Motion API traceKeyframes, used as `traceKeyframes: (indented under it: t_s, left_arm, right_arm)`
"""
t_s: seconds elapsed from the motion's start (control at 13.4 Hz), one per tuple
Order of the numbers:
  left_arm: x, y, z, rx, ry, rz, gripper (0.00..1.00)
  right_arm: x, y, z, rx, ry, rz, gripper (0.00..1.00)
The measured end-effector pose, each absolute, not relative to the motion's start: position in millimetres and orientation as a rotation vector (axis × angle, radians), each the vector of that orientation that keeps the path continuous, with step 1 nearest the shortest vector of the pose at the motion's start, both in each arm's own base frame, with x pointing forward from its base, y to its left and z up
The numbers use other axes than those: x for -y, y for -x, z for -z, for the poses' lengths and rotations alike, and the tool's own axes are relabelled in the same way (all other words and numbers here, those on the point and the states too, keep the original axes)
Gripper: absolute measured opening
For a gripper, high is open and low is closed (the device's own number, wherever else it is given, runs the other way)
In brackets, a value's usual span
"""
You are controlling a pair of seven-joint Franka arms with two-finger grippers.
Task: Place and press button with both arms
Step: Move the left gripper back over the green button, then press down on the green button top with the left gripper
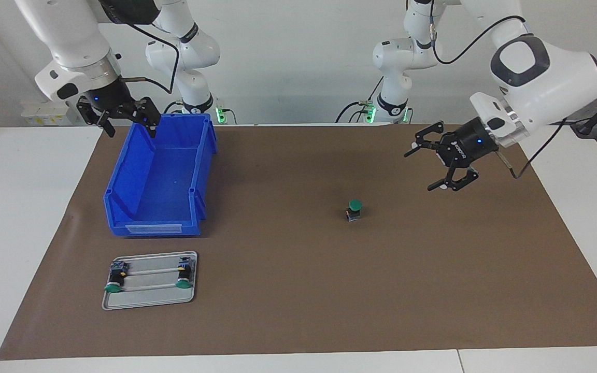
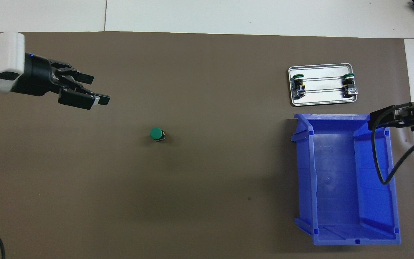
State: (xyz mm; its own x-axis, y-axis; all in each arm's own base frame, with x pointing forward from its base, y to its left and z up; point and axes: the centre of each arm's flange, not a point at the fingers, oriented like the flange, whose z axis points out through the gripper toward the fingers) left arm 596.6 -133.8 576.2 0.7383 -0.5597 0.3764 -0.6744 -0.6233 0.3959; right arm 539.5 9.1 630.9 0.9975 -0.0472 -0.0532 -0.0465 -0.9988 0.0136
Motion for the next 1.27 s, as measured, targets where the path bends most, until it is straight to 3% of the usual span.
traceKeyframes:
  t_s: [0.37,0.67,0.75,0.82,0.89,1.27]
  left_arm:
    - [261,-551,-575,0.669,-2.912,-0.221,0.98]
    - [259,-527,-511,0.366,-2.996,-0.19,0.97]
    - [255,-523,-493,0.272,-3.003,-0.193,0.89]
    - [253,-520,-479,0.219,-3.009,-0.182,0.89]
    - [252,-518,-469,0.189,-3.014,-0.17,0.82]
    - [261,-514,-450,0.122,-3.003,-0.198,0.14]
  right_arm:
    - [-9,-539,-631,0.073,-3.127,0.084,1.0]
    - [-9,-539,-631,0.073,-3.127,0.084,1.0]
    - [-9,-539,-631,0.073,-3.127,0.084,1.0]
    - [-9,-539,-631,0.073,-3.127,0.084,1.0]
    - [-9,-539,-631,0.073,-3.127,0.084,1.0]
    - [-9,-539,-630,0.073,-3.127,0.089,1.0]
